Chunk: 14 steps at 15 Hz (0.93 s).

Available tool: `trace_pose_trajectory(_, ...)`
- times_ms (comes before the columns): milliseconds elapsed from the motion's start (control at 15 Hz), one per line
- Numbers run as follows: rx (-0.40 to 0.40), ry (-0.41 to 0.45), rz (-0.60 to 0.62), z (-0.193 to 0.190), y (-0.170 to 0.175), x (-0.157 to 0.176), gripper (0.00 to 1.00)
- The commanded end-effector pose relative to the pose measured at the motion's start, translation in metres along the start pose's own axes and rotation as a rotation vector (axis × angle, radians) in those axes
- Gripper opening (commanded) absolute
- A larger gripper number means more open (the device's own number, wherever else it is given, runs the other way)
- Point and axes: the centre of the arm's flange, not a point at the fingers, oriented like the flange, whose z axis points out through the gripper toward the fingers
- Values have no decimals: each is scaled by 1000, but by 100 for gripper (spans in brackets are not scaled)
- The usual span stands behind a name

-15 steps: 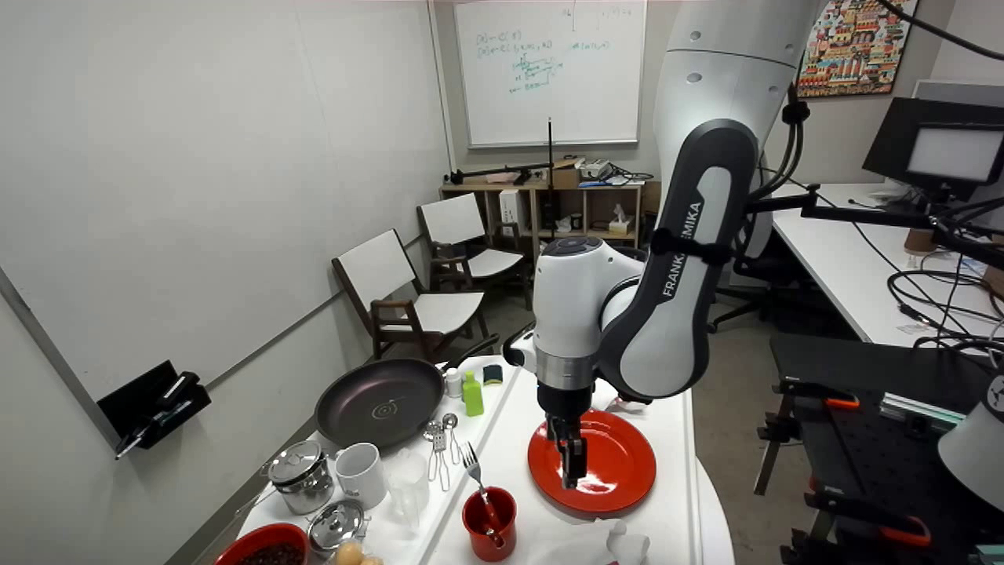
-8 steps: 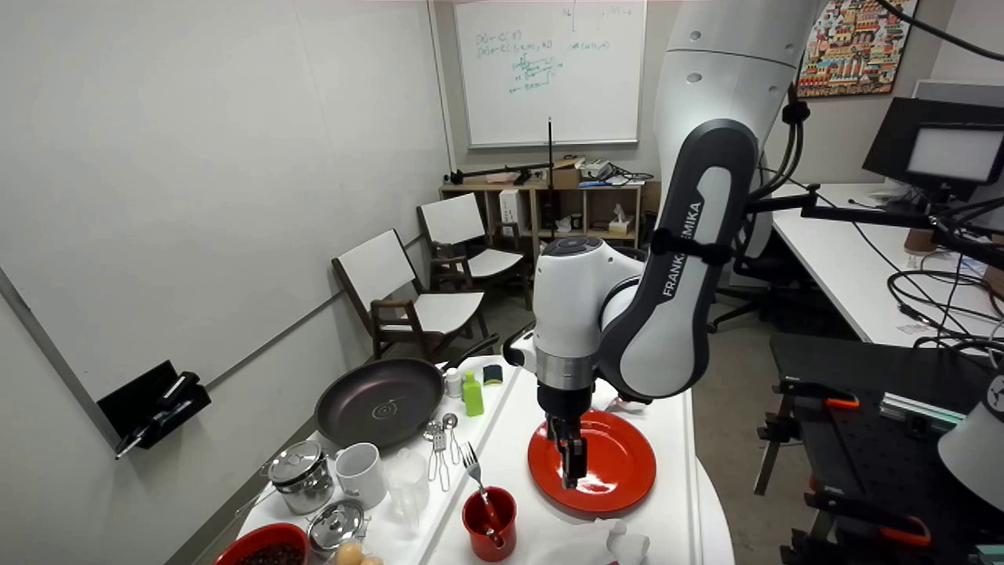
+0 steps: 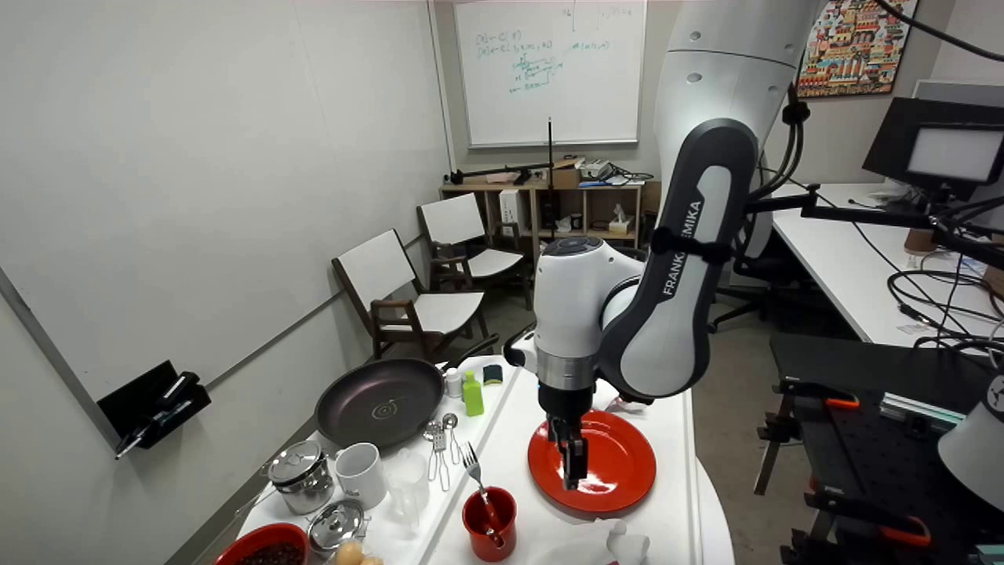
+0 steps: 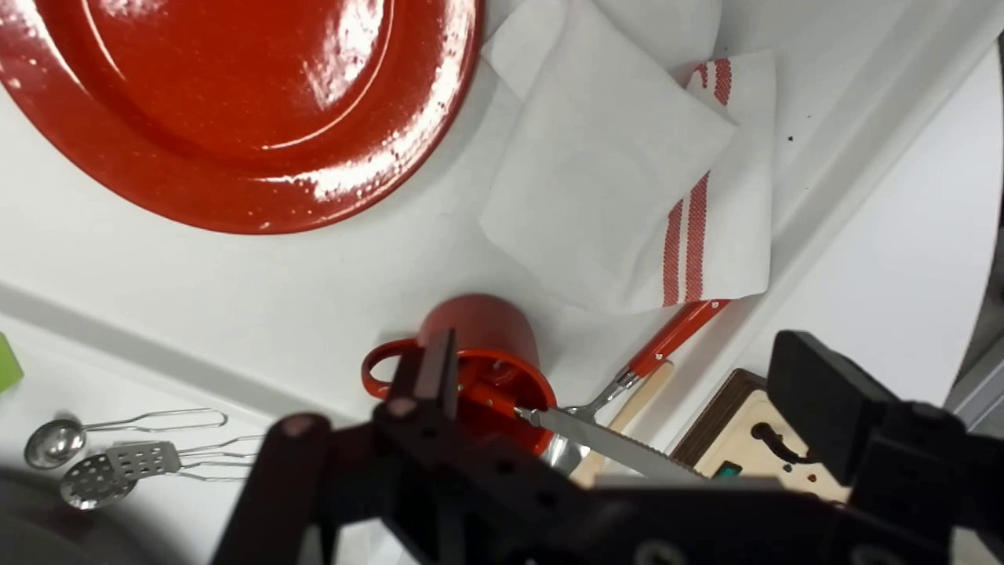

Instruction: Wipe the red plate with the towel on the left, and then shift the red cup to the rear

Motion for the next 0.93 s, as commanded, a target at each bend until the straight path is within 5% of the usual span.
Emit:
trace_pose_trajectory(0,42,5,-24,13,-2,-3,100)
trace_pose_trajectory(867,74,-43,-54,96,-25,-39,100)
